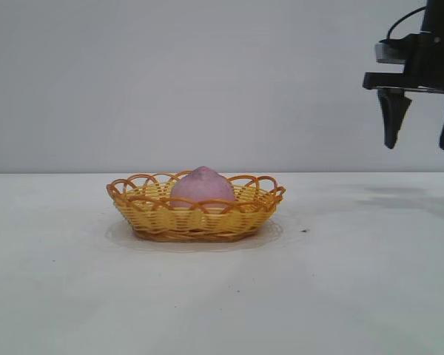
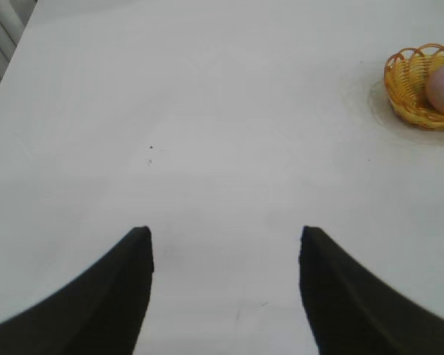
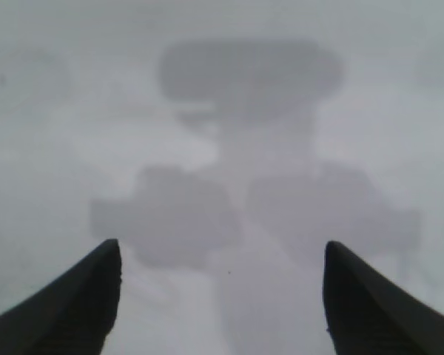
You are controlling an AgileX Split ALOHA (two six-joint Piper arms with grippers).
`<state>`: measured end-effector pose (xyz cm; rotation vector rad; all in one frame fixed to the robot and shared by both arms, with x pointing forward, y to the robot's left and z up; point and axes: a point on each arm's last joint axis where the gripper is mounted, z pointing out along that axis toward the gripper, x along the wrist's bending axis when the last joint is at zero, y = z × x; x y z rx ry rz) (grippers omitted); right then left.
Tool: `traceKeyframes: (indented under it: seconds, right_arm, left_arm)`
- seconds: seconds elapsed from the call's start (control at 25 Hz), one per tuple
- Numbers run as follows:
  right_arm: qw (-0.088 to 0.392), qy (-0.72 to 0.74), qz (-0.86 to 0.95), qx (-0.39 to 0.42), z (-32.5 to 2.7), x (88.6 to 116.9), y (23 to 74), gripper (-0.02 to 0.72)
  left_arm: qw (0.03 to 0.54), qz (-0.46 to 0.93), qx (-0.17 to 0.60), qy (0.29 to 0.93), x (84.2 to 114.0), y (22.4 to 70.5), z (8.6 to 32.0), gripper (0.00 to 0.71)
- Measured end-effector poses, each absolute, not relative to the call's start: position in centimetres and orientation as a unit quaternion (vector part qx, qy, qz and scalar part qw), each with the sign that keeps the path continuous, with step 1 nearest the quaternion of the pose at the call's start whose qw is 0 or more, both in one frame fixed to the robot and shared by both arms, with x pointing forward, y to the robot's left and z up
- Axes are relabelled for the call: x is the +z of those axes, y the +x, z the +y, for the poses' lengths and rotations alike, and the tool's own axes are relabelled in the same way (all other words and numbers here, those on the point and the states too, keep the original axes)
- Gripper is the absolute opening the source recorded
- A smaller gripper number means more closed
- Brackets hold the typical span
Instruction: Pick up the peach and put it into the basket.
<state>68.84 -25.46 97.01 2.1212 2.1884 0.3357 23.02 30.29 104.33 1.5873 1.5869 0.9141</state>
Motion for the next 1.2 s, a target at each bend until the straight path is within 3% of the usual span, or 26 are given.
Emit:
traceKeyframes:
  seconds: [0.12,0.32,0.4,0.52,0.64,0.88,1.2]
  right_arm:
    - [0.031,0.688,0.718,0.103,-25.6,99.3,67.7,0.489]
    - [0.042,0.678,0.725,0.118,-25.9,105.5,63.5,0.489]
    - [0.05,0.676,0.725,0.126,-26.1,107.7,60.2,0.489]
    - [0.042,0.677,0.725,0.123,-26.5,108.8,54.2,0.489]
    - [0.032,0.684,0.721,0.109,-27.1,107.9,47.6,0.489]
    - [0.071,0.69,0.708,0.128,-28.2,105.3,37.6,0.489]
    - [0.178,0.68,0.68,0.208,-29.4,103.3,29.8,0.489]
  left_arm:
    - [0.351,0.613,0.353,0.613,104.3,23.0,30.3,0.38]
    - [0.351,0.613,0.353,0.613,104.3,23.0,30.3,0.38]
    - [0.351,0.613,0.353,0.613,104.3,23.0,30.3,0.38]
    - [0.351,0.613,0.353,0.613,104.3,23.0,30.3,0.38]
    - [0.351,0.613,0.353,0.613,104.3,23.0,30.3,0.38]
    - [0.351,0.613,0.353,0.613,104.3,23.0,30.3,0.38]
    - [0.351,0.613,0.353,0.613,104.3,23.0,30.3,0.38]
